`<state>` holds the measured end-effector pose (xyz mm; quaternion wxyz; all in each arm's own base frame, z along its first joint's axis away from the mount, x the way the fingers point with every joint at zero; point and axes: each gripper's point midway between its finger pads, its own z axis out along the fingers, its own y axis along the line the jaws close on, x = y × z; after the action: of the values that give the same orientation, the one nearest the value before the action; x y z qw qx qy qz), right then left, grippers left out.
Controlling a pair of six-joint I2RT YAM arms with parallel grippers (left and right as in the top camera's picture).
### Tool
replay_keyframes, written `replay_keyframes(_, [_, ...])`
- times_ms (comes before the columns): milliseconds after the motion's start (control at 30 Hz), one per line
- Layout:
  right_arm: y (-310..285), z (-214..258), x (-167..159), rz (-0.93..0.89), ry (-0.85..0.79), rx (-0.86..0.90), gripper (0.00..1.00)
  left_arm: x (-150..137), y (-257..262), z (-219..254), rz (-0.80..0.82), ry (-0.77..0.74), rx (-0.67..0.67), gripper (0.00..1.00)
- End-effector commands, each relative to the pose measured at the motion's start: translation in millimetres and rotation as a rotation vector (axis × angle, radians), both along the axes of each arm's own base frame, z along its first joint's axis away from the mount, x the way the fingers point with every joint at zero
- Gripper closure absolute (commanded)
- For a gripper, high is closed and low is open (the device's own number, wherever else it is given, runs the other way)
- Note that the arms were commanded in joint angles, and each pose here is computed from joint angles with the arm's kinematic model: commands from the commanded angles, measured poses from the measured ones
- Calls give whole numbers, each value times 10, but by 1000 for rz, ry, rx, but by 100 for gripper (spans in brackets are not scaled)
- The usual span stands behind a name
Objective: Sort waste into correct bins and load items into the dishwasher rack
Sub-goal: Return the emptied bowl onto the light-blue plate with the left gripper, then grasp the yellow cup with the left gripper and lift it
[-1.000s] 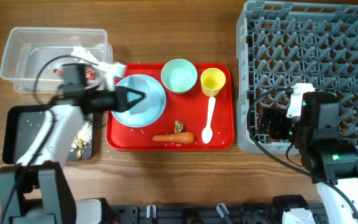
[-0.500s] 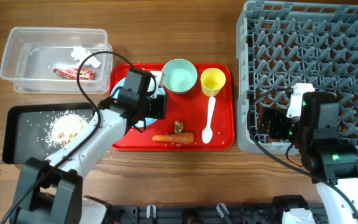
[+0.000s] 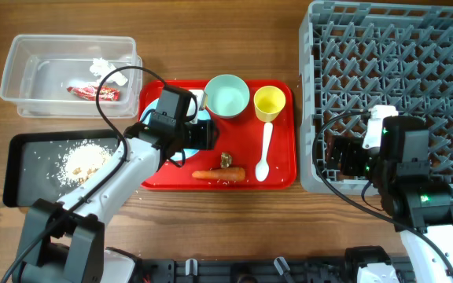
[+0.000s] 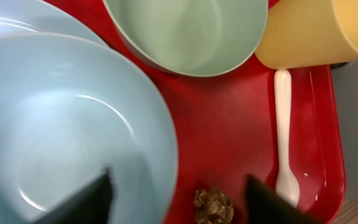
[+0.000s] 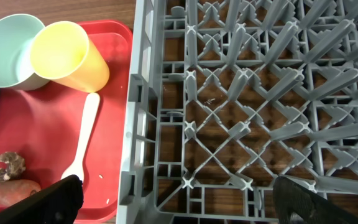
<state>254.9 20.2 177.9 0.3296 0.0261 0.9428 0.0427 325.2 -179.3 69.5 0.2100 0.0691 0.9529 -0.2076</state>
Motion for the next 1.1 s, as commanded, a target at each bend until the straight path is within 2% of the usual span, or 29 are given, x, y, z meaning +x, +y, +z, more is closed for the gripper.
replay_keyframes(0, [-5,91,31,-8,-20,-1,0,-21,-52,70,-13,-2,-25,16])
replay_keyframes(133, [-5,92,31,-8,-21,0,0,58,-85,418,-9,-77,-59,21])
replay_keyframes(333, [8,97,36,-3,-23,5,0,398,-385,1122,-30,-251,-145,18])
replay_keyframes(467, [8,91,30,-3,-20,5,0,629,-643,1338,-51,-325,-150,17])
replay_keyframes(567, [6,64,-3,-4,-3,4,0,753,-915,1241,-85,-357,-166,20])
replay_keyframes(667, [5,56,-13,-4,3,4,0,767,-1209,893,-134,-330,-161,23])
replay_keyframes(767, [5,55,-14,-4,3,4,0,733,-1304,423,-143,-260,-94,25])
replay_keyframes(900, [5,56,-13,-4,3,4,0,688,-1305,72,-148,-191,-51,28])
replay_keyframes(933, [5,56,-13,-4,3,4,0,672,-1294,47,-149,-181,-45,34])
replay_keyframes(967, [5,56,-13,-4,3,4,0,648,-1278,23,-149,-167,-37,54])
replay_keyframes(1000, [5,56,-13,-4,3,4,0,634,-1269,9,-150,-159,-33,65])
replay_keyframes(1067, [5,56,-13,-4,3,4,0,588,-1237,-39,-150,-133,-18,80])
